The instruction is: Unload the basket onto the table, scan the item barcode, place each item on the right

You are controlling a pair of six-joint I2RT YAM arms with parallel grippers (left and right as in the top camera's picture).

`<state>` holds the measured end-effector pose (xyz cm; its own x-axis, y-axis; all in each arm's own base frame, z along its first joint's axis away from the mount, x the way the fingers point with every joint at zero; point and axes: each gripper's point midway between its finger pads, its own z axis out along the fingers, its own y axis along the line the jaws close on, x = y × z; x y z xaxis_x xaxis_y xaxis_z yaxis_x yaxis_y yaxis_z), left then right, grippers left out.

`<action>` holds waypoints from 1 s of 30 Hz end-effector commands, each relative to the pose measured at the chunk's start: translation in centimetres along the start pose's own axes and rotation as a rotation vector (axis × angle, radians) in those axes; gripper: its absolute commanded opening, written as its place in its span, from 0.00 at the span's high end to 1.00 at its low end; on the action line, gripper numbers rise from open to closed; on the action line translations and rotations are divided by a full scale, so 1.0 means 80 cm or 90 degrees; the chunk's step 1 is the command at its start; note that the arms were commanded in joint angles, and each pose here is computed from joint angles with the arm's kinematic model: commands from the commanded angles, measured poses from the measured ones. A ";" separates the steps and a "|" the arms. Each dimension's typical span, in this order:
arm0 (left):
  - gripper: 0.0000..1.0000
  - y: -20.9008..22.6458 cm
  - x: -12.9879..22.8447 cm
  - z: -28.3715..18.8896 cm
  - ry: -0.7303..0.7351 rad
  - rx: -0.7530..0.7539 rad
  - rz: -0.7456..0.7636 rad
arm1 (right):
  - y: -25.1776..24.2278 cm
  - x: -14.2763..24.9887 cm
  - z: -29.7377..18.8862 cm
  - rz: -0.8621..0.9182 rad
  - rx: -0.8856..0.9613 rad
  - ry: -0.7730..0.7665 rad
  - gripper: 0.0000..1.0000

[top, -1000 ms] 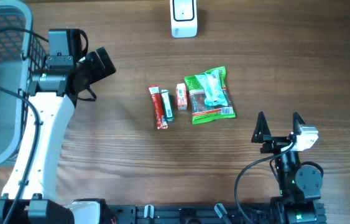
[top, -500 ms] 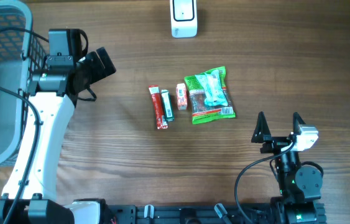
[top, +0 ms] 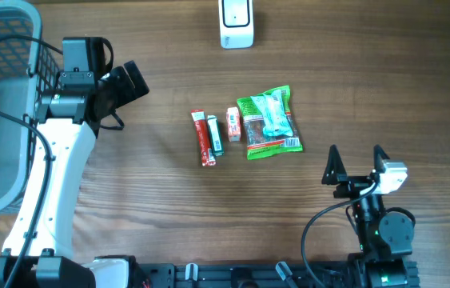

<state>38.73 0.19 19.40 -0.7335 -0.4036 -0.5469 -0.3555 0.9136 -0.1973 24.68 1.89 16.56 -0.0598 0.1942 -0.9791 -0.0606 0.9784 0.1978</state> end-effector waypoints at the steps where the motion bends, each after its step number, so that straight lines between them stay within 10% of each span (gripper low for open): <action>1: 0.00 0.004 -0.004 0.003 -0.004 -0.010 0.009 | 0.017 -0.050 -0.014 0.007 -0.025 -0.017 0.00; 13: 0.00 0.004 -0.004 0.003 -0.004 -0.010 0.009 | 0.048 -0.234 -0.037 -0.055 0.019 0.140 0.00; 25: 0.00 0.004 -0.004 0.003 -0.004 -0.010 0.009 | 0.104 -0.246 0.040 -0.010 -0.085 0.447 0.00; 27: 0.00 0.004 -0.004 0.003 -0.004 -0.010 0.009 | 0.129 -0.226 0.057 0.026 -0.163 0.490 0.24; 29: 0.00 0.004 -0.004 0.003 -0.004 -0.010 0.009 | 0.137 -0.198 0.074 0.046 -0.186 0.543 0.87; 30: 0.00 0.004 -0.004 0.003 -0.004 -0.010 0.009 | 0.137 -0.182 0.083 0.050 -0.183 0.571 0.96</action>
<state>38.78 0.19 19.41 -0.7338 -0.4001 -0.5491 -0.3524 0.9151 -0.1959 30.51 7.05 34.91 -0.7410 0.0457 -0.6699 -0.1767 0.9492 0.2602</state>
